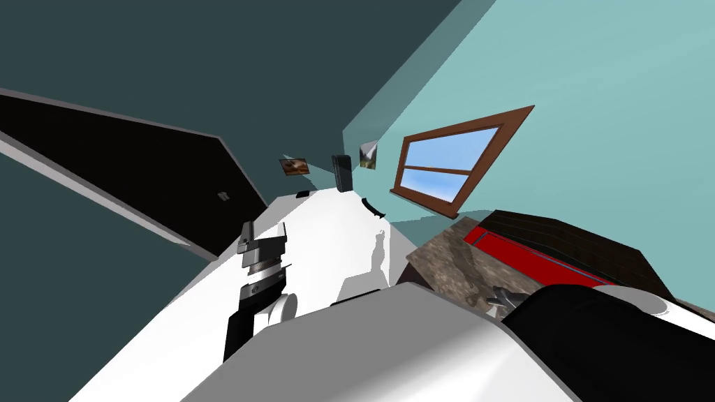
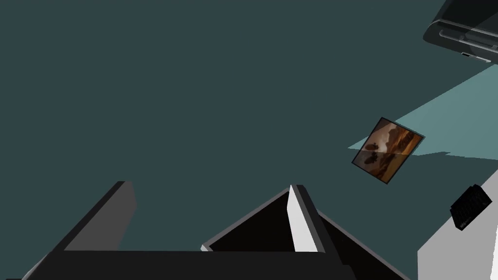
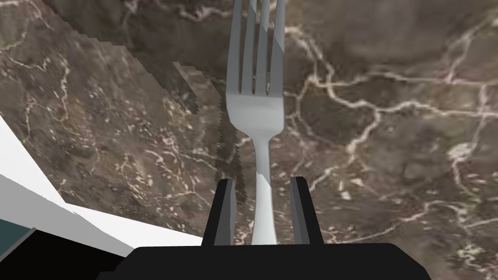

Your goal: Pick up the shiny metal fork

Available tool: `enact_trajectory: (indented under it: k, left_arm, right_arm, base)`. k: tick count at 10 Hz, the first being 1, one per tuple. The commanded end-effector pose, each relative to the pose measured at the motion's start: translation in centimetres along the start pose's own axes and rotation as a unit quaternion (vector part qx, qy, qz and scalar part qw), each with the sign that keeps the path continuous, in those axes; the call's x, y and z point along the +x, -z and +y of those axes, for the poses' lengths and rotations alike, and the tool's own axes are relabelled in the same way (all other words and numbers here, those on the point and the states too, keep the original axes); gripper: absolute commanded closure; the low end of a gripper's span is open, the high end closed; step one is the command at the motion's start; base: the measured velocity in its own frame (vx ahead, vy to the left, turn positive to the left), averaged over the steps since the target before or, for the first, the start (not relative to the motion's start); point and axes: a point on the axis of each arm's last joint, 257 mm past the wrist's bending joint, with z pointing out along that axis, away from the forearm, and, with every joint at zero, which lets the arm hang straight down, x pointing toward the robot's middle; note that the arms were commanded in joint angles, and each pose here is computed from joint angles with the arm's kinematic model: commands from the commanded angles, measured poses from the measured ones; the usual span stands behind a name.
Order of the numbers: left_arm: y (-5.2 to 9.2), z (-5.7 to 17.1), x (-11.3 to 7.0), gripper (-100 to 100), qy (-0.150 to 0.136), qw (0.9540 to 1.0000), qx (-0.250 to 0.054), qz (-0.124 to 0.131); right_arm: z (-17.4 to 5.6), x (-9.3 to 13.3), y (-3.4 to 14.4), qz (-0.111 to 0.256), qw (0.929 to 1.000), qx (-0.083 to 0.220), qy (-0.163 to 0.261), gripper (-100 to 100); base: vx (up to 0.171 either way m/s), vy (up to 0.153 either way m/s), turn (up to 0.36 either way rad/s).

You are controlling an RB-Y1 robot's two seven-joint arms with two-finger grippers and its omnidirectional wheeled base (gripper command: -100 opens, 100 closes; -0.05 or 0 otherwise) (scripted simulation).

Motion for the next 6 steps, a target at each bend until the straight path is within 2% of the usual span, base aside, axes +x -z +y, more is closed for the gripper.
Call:
enact_trajectory:
  k: [1,4,5,6]
  left_arm:
    - [0.0,0.0,0.0,0,0.0,1.0,0.0,0.0]
    - [0.0,0.0,0.0,0,0.0,1.0,0.0,0.0]
    - [0.0,0.0,0.0,0,0.0,1.0,0.0,0.0]
    - [0.0,0.0,0.0,0,0.0,1.0,0.0,0.0]
  right_arm:
    - [-1.4,0.5,0.0,0.007,0.9999,0.002,-0.008,100]
    - [-2.5,1.0,-0.1,0.013,0.9992,0.005,-0.037,100]
    - [-2.5,1.0,-0.1,0.013,0.9991,0.005,-0.041,100]
    - [-3.7,1.4,-0.1,0.019,0.9987,0.007,-0.047,100]
  base:
    - [-0.176,-0.002,0.204]
    - [-0.164,0.007,0.175]
    - [-0.066,0.008,-0.032]
    - [-0.133,0.036,0.214]
